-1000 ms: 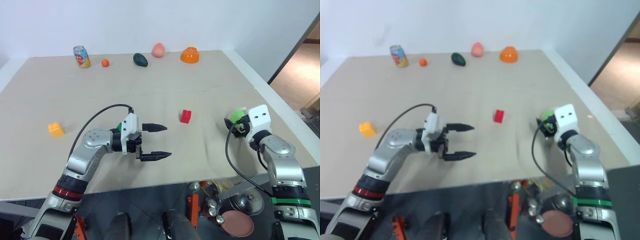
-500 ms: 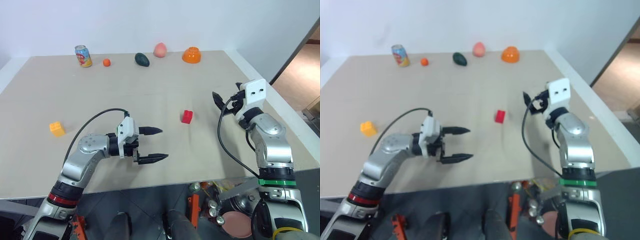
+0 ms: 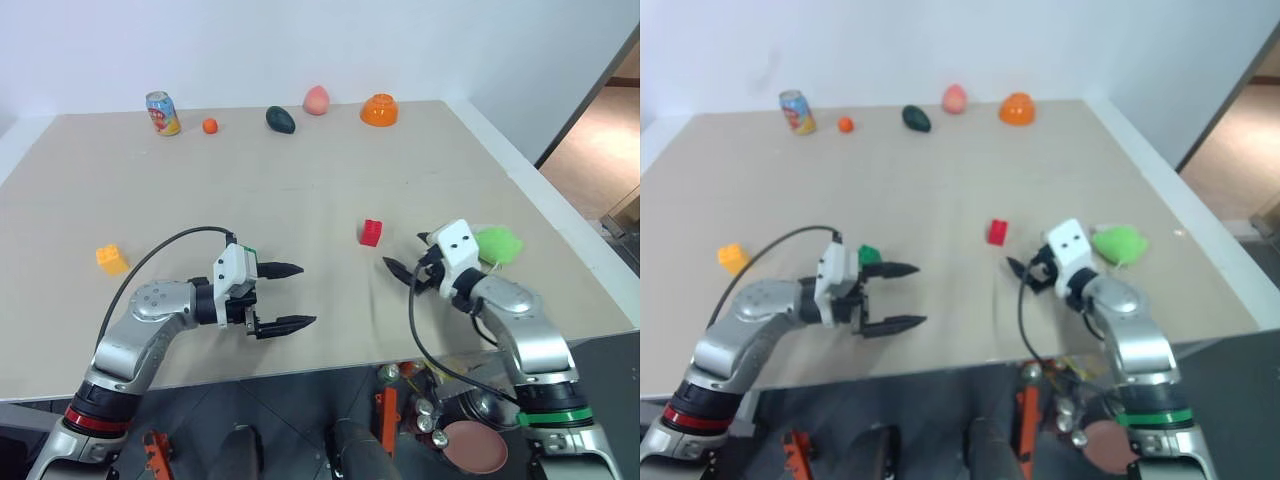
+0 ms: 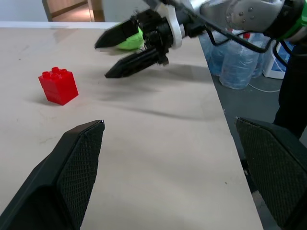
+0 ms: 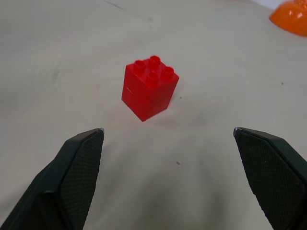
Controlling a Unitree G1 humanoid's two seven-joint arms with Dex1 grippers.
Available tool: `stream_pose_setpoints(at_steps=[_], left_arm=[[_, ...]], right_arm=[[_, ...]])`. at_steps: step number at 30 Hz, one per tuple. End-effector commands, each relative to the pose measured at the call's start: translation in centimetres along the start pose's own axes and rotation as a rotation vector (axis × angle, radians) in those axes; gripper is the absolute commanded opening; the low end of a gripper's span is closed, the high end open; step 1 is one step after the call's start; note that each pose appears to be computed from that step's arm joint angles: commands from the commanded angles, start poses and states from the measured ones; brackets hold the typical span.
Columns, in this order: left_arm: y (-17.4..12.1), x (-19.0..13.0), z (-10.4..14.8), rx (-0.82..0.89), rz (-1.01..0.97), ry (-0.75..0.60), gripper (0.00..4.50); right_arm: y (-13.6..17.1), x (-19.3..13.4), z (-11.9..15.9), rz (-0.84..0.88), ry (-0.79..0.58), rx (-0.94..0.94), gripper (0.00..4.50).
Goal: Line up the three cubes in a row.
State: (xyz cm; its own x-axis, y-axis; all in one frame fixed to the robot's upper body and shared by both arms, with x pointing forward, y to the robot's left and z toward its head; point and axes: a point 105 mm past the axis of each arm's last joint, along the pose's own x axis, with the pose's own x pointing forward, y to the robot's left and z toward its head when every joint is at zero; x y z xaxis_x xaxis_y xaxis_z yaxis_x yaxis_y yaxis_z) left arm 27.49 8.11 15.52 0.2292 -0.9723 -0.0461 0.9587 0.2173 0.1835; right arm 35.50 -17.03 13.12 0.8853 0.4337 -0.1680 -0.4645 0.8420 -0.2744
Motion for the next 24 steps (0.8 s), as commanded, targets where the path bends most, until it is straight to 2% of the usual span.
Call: stream_pose_setpoints(at_steps=[1,4,10,18,24], left_arm=[[-0.4,0.1,1.0,0.027,0.003,-0.029,4.5],[-0.5,0.3,1.1,0.024,0.004,-0.031,4.5],[-0.6,0.0,1.1,0.013,0.024,-0.033,4.5],[0.0,-0.3,1.0,0.014,0.083,-0.03,4.5],[0.6,-1.0,0.4,0.026,0.13,-0.001,4.5]], right_arm=[[1.2,0.2,1.4,-0.055,-0.011,0.012,4.48],[2.2,0.5,1.6,-0.066,0.005,0.054,4.48],[0.6,1.2,1.8,-0.199,0.04,0.126,4.48],[1.3,2.9,2.9,-0.191,0.032,0.158,4.48],[1.7,3.7,2.6,-0.188,0.054,0.168,4.48]])
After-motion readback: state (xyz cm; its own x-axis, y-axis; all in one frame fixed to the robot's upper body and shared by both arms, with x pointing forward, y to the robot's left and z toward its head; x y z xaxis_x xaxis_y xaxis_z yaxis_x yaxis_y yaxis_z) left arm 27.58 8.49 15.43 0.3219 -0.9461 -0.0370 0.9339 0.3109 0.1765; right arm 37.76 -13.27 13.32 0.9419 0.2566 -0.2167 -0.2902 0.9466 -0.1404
